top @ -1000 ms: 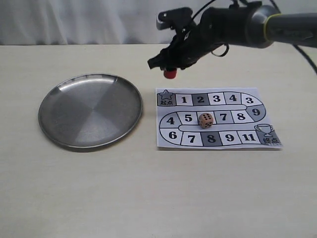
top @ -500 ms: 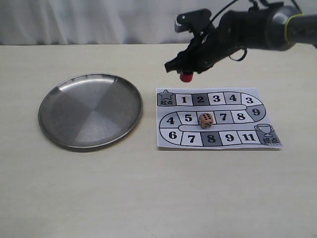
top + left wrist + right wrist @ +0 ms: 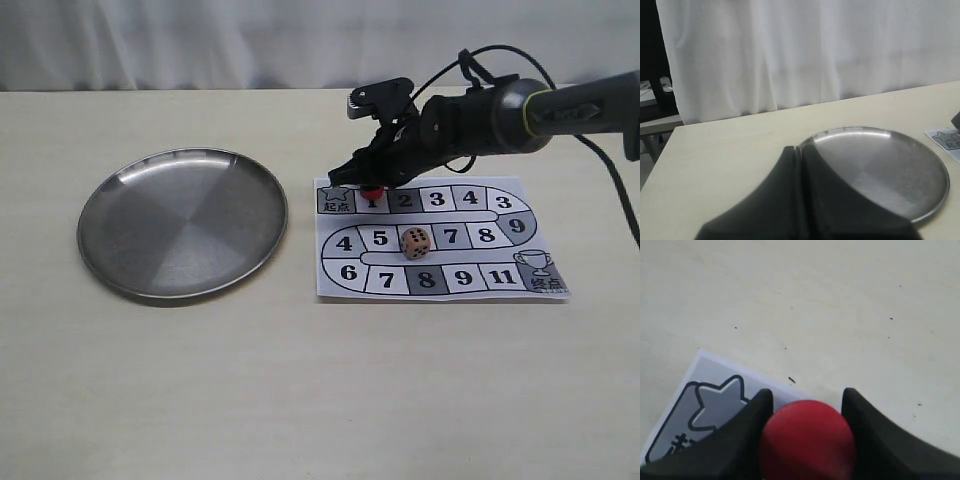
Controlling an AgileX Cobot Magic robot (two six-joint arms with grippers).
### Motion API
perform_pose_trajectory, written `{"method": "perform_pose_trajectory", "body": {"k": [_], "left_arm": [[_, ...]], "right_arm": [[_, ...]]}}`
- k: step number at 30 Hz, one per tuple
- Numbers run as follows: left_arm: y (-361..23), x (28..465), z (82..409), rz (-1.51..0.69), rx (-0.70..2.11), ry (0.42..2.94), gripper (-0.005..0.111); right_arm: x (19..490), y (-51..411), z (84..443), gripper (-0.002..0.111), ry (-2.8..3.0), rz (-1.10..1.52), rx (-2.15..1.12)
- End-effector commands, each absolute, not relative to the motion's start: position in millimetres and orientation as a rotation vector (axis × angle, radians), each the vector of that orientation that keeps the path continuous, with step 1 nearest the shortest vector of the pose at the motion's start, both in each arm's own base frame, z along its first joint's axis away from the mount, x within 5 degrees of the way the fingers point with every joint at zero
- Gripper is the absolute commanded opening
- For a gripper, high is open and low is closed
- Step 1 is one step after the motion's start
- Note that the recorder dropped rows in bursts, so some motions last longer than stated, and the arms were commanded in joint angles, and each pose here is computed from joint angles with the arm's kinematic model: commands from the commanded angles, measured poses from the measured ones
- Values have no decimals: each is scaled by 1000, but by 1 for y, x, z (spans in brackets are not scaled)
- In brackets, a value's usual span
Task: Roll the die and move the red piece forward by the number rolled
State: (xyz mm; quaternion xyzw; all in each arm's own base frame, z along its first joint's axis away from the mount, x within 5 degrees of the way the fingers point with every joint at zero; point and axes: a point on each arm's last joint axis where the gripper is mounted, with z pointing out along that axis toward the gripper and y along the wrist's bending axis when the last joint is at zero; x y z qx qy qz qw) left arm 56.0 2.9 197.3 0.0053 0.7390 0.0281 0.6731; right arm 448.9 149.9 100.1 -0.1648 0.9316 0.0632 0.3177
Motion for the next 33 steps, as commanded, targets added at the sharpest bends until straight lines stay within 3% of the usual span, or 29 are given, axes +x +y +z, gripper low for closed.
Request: {"method": "perform_pose_trajectory", "body": {"k": [1,13,16,21,30,33], "left_arm": [[2,56,198,53,18,1655,0],[2,56,198,53,18,1655,0],[2,56,198,53,18,1655,0],[2,56,198,53,18,1655,0],[2,56,198,53,18,1655,0],[2,56,198,53,18,1655,0]], "right_arm": [[439,148,86,5,2550,158,-472],[437,132,198,5,2345,146,-442],[439,118,205,5,2345,138,-402],[440,108,183,5,2434,127,-390],[446,109,101,5,2593,113,-408],[445,109,93,5,2610,112,-410]]}}
